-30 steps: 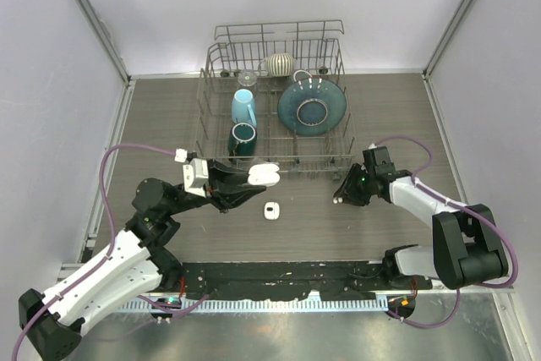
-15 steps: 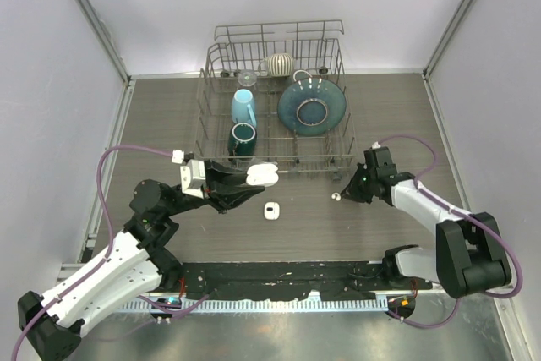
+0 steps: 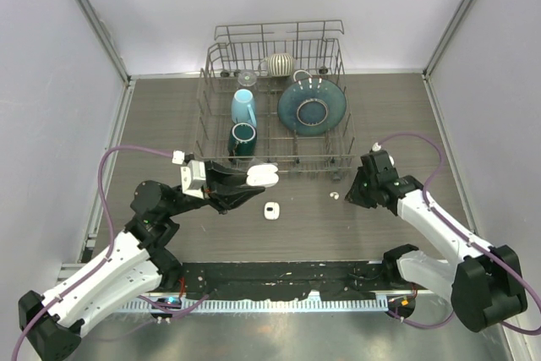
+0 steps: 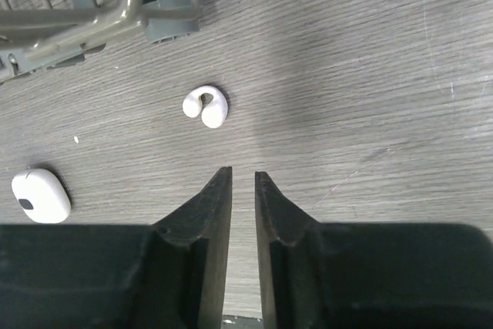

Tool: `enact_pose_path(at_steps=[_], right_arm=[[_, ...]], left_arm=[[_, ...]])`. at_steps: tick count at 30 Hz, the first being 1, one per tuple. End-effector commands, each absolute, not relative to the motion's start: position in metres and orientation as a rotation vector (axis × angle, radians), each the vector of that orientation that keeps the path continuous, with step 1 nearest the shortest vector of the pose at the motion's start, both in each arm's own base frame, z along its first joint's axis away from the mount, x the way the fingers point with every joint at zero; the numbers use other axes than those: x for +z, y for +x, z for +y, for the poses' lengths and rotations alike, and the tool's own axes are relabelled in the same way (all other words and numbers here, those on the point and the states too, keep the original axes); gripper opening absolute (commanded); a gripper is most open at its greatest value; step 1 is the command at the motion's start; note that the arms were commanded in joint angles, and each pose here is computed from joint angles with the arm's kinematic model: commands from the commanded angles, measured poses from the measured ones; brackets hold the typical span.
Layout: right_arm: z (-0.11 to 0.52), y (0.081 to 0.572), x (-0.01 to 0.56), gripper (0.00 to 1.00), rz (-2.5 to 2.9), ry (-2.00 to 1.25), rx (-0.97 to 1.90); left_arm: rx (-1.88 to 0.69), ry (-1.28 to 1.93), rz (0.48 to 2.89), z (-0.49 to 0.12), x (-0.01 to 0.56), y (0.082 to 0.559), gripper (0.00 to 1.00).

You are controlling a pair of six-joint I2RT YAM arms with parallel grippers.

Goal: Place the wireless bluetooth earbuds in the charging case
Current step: Pick up the earbud from the center of the board.

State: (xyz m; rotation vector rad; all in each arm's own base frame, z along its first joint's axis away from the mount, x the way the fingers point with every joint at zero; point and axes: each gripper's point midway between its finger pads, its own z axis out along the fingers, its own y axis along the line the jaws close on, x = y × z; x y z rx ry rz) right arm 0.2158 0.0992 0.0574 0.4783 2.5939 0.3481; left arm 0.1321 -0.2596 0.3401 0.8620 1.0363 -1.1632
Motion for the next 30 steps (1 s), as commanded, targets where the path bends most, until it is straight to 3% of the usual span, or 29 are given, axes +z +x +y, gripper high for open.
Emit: enact_pose_path(at_steps=[1,5,9,16,23,30], right_arm=[[0.094,0.229,0.052,0.27,2.481,0.591,0.338],[0.103,0.247,0.050,0.32,2.346,0.661,0.449],[0.104,0.258,0.054,0.44,2.279,0.687,0.474],[0.110,0.264,0.053,0.51,2.243,0.702,0.533],[0.115,0.260,0.032,0.51,2.289,0.723,0.549],[0.120,0.262,0.021,0.43,2.308,0.705,0.574]], left_arm=[[-1.167,0.842,0.973,-0.256,0.355,0.127,0.00],[-1.167,0.842,0.970,-0.255,0.356,0.126,0.00],[-1.163,0.838,0.974,-0.253,0.357,0.126,0.00],[-1.167,0.845,0.975,-0.255,0.356,0.126,0.00],[-1.167,0.847,0.973,-0.255,0.356,0.126,0.00],[-1.167,0.847,0.982,-0.256,0.355,0.127,0.00]])
